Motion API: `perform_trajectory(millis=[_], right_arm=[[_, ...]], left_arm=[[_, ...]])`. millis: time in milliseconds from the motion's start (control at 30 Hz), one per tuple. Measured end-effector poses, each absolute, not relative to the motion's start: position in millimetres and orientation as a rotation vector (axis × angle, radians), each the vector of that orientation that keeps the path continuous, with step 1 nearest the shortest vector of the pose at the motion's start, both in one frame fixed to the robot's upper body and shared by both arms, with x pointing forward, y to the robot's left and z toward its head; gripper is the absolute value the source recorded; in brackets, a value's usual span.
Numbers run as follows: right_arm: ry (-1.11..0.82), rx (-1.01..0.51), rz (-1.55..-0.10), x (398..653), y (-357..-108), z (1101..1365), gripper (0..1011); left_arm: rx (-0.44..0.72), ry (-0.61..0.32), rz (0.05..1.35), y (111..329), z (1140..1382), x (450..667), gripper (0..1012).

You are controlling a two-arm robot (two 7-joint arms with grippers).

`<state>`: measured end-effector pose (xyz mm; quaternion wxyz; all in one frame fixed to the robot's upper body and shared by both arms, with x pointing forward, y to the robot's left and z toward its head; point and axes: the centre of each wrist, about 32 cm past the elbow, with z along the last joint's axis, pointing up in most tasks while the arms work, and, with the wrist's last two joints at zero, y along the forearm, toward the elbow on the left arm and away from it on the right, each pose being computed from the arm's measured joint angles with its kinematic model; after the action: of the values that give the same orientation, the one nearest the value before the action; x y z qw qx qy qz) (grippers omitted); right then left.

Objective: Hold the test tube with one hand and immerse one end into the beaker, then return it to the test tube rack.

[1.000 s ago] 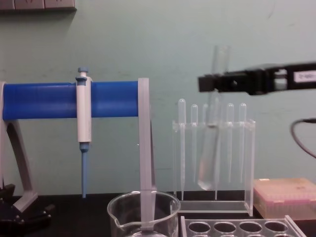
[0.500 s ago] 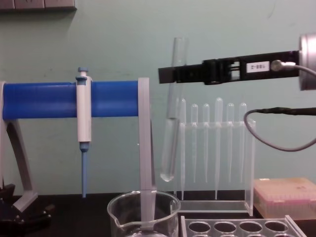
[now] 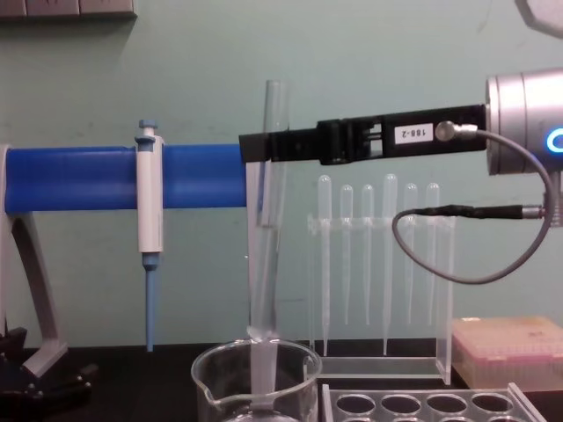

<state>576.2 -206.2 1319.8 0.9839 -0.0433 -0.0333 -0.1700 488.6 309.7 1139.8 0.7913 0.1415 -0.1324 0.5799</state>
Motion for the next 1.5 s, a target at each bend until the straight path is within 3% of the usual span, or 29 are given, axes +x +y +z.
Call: perform_trajectory(millis=[1500], right_arm=[[-0.044,-0.166,-0.333,581.7,-193.1,1257.9,241]], left_arm=[[0.305,-0.285,1.248,309.7,1139.8,488.6,1000]])
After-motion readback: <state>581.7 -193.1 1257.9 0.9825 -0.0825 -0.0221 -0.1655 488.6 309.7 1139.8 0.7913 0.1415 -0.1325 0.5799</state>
